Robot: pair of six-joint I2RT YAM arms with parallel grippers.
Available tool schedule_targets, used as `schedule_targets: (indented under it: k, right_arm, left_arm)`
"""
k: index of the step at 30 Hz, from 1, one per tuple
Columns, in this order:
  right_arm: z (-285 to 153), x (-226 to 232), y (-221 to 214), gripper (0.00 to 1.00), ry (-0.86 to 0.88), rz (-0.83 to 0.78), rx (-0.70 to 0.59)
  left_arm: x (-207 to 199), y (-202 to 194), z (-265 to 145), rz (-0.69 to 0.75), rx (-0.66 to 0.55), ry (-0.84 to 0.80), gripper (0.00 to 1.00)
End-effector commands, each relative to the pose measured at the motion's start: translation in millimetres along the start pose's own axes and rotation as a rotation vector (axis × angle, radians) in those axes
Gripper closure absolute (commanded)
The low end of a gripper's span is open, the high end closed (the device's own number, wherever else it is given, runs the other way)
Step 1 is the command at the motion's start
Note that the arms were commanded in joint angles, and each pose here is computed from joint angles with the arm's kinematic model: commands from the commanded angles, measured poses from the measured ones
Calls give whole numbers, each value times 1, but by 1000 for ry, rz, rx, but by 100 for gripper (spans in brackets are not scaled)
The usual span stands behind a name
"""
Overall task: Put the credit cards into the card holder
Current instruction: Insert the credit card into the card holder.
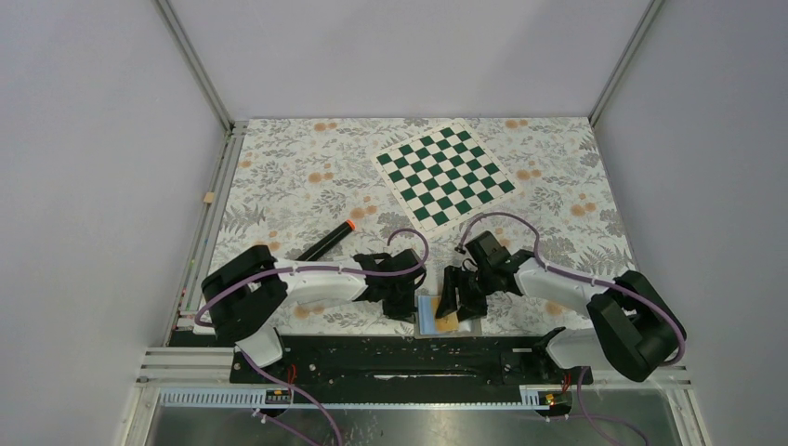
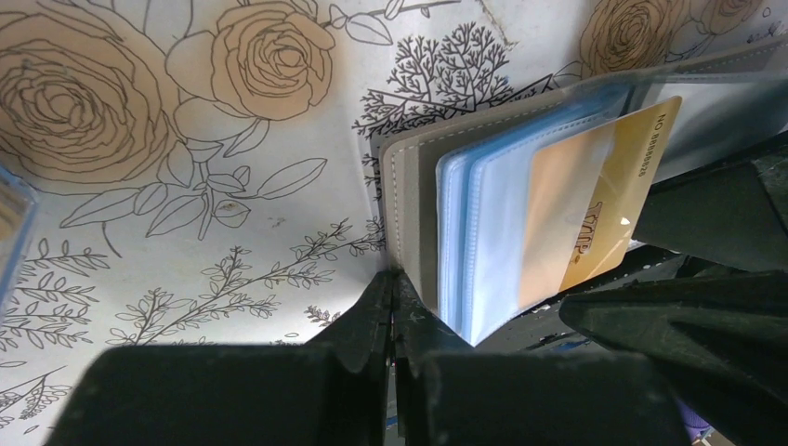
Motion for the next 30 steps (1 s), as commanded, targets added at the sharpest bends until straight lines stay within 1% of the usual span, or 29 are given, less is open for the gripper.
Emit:
schedule_targets:
  k: [1,3,5,7,14,17,18,20,22,25,30]
  right_arm:
    - [5,-20,-3,35,-151,-34,27]
    - [10,-19,-2,37,-123,-40,41]
    - [15,-12,0,44,-71,-63,41]
    - [17,-9,-3,47,-48,-73,63]
    - [28,14,-11,55,28,-135,112]
    - [31,21,-11,59,37,-152,106]
    - [32,21,-11,62,29,-157,95]
    - [31,22,-11,73,24,-162,84]
    - [29,24,-11,79,28,-165,73]
    - [26,26,-10,83,38,-175,55]
    - [20,29,-8,83,28,-179,22]
  left_arm:
    - [31,-17,20,16,60,166,100]
    - [30,-16,21,18,60,165,100]
    - [28,-15,22,22,63,162,100]
    - [28,-15,22,24,65,161,100]
    - [23,-13,22,34,60,152,100]
    - [23,-13,21,40,57,155,100]
    - [22,-13,20,41,56,156,100]
    - [23,-13,18,43,52,162,100]
    - [24,-13,17,44,48,172,100]
    - [25,-12,11,55,44,199,100]
    - [25,-7,-1,80,16,262,100]
Point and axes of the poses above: each gripper's point midway between its finger pads, its own z axis out along the fingers, its own x axis along the line the jaws close on, y = z × x, the point moved 7 cm from there along -z, back along the fingers, and after that the axes turned 11 degrees about z, right-handed, at the moved point
